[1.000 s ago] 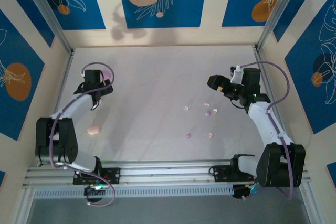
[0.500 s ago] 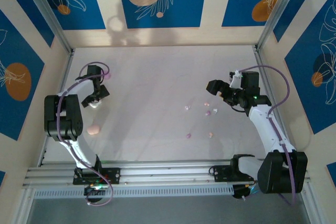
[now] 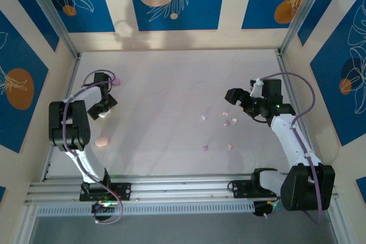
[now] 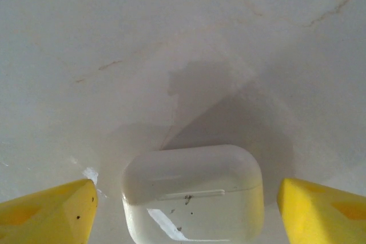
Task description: Insert the wireless bluetooth earbuds into the charging case
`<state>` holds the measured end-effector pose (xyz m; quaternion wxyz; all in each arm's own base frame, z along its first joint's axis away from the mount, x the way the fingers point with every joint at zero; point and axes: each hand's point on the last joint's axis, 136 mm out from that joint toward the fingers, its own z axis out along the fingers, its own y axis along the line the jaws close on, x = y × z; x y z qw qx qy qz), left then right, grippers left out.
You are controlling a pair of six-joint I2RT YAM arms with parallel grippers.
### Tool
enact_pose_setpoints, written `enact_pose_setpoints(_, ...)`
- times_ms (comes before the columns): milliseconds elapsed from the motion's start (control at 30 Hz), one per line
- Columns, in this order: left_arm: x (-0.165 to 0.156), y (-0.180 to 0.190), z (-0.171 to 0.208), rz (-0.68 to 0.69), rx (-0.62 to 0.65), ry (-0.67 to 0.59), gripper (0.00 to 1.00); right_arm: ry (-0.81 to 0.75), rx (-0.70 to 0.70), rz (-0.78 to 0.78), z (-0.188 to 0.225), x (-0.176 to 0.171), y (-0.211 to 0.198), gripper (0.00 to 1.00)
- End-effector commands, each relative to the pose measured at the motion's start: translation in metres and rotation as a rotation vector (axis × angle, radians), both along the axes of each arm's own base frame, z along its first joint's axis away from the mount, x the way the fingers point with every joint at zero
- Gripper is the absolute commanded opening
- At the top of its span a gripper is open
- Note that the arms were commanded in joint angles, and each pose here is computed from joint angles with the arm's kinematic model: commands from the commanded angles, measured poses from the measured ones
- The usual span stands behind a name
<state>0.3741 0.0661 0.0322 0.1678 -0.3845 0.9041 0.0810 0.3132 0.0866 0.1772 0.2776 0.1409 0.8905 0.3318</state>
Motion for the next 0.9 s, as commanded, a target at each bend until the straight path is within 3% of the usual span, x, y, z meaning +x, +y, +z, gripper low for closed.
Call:
enact_pose_setpoints(0, 0.002, 0.000, -0.007, 0.038, -0.044, -0.003, 0.79, 0.040, -0.001, -0.004, -0.007, -0.004, 0.000, 0.95)
enact_pose_setpoints(633, -0.004, -0.006, -0.019, 0.014, -0.079, 0.001, 0.71, 0.083, -0.005, -0.012, -0.016, -0.011, -0.001, 0.95)
enact_pose_setpoints(867, -0.010, -0.014, -0.021, -0.042, -0.099, 0.005, 0.61, 0.087, -0.002, -0.016, -0.013, -0.015, -0.001, 0.95)
